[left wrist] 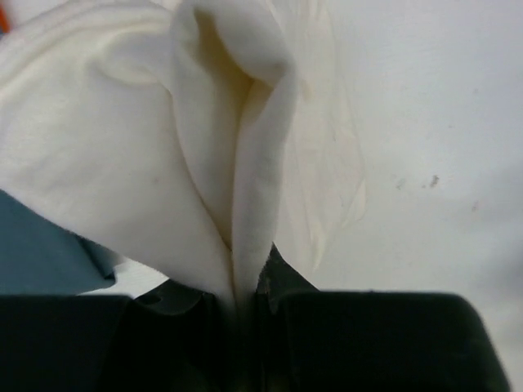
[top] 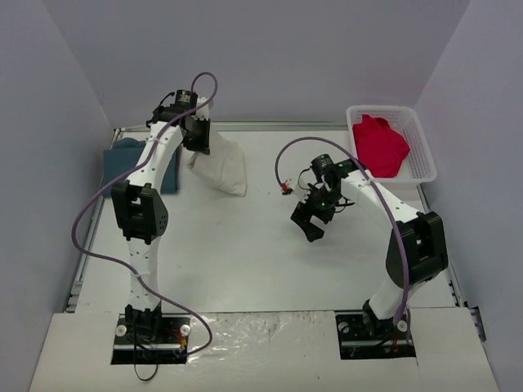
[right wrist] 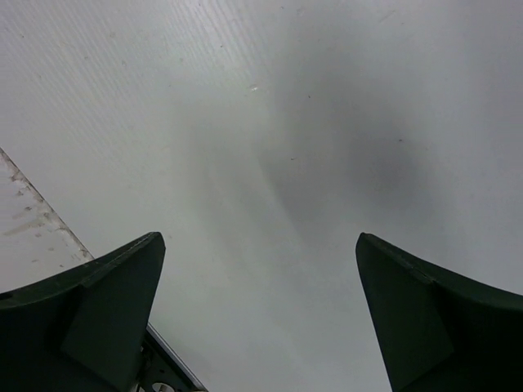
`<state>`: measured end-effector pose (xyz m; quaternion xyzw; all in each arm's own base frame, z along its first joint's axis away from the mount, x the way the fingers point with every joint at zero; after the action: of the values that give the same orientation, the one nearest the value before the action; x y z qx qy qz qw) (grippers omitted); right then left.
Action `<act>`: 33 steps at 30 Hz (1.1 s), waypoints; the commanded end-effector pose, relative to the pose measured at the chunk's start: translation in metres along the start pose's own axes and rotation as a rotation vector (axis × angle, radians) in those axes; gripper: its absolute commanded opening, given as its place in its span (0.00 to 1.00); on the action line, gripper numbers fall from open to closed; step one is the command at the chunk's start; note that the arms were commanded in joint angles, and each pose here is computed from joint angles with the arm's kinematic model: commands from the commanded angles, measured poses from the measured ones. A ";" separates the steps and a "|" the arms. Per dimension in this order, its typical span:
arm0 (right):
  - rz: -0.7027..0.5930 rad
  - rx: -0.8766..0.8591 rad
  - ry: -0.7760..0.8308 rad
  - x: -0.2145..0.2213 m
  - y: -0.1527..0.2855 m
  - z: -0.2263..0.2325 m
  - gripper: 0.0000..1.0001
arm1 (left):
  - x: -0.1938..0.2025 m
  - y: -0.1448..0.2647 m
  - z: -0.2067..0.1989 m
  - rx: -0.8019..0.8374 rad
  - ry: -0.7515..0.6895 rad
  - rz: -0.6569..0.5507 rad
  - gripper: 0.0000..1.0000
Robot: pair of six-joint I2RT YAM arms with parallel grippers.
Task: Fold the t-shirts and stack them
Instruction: Put the neatly folded tshirt into the corner of the board with the left arm
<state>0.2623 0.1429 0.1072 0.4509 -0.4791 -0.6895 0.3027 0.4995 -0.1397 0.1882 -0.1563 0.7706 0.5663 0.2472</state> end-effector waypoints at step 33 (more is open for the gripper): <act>0.214 -0.222 -0.078 0.030 -0.067 0.015 1.00 | -0.049 0.121 0.115 -0.589 -0.219 -0.106 0.02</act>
<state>0.2447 0.1503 0.0357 0.3553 -0.4529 -0.7210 0.3857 0.5100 -0.0199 0.2508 -0.1652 0.5528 0.7594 0.3008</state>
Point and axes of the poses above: each gripper's point midway between its finger pads, its own y axis back along the fingers, its own z axis along the line the jaws close on, x = y × z, the point moved 1 cm from there along y, back along the fingers, and after that the axes turned 2 degrees about y, right-handed, at the moved point
